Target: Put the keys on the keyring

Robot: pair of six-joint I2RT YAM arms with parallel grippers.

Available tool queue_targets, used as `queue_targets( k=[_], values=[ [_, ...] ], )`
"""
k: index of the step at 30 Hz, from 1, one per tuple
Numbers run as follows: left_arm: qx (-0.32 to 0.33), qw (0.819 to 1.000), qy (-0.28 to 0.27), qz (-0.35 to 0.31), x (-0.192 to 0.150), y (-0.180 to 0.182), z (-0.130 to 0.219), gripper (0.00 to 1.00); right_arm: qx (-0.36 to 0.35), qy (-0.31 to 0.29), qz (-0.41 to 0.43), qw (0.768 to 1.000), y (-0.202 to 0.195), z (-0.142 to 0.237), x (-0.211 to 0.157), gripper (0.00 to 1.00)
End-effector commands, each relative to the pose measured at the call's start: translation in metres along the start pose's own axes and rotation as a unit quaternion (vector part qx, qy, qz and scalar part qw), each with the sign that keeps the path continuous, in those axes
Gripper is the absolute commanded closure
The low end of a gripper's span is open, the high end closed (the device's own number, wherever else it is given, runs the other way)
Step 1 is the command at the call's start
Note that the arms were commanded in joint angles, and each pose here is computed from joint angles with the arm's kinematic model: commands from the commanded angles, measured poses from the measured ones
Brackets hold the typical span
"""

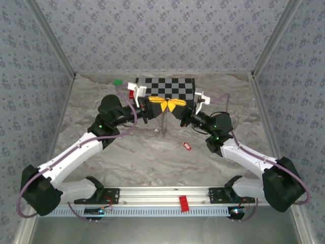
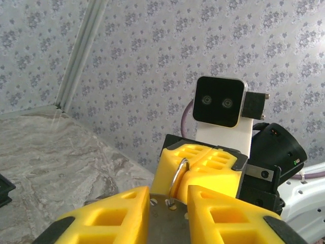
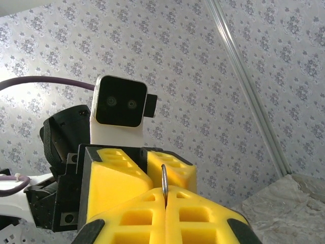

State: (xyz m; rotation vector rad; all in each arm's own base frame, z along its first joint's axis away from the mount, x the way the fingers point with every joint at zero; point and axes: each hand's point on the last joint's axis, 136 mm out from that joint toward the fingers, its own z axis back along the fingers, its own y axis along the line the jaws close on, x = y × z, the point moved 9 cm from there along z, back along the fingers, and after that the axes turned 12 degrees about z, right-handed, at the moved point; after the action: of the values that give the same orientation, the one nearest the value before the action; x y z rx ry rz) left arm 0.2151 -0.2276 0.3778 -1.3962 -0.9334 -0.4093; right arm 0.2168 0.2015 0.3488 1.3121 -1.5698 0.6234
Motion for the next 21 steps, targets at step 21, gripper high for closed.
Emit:
queue_targets(
  k=[21],
  values=[
    [-0.008, 0.998, 0.01, -0.06, 0.015, -0.025, 0.004, 1.0, 0.003, 0.009, 0.001, 1.0, -0.001, 0.0, 0.008, 0.71]
  ],
)
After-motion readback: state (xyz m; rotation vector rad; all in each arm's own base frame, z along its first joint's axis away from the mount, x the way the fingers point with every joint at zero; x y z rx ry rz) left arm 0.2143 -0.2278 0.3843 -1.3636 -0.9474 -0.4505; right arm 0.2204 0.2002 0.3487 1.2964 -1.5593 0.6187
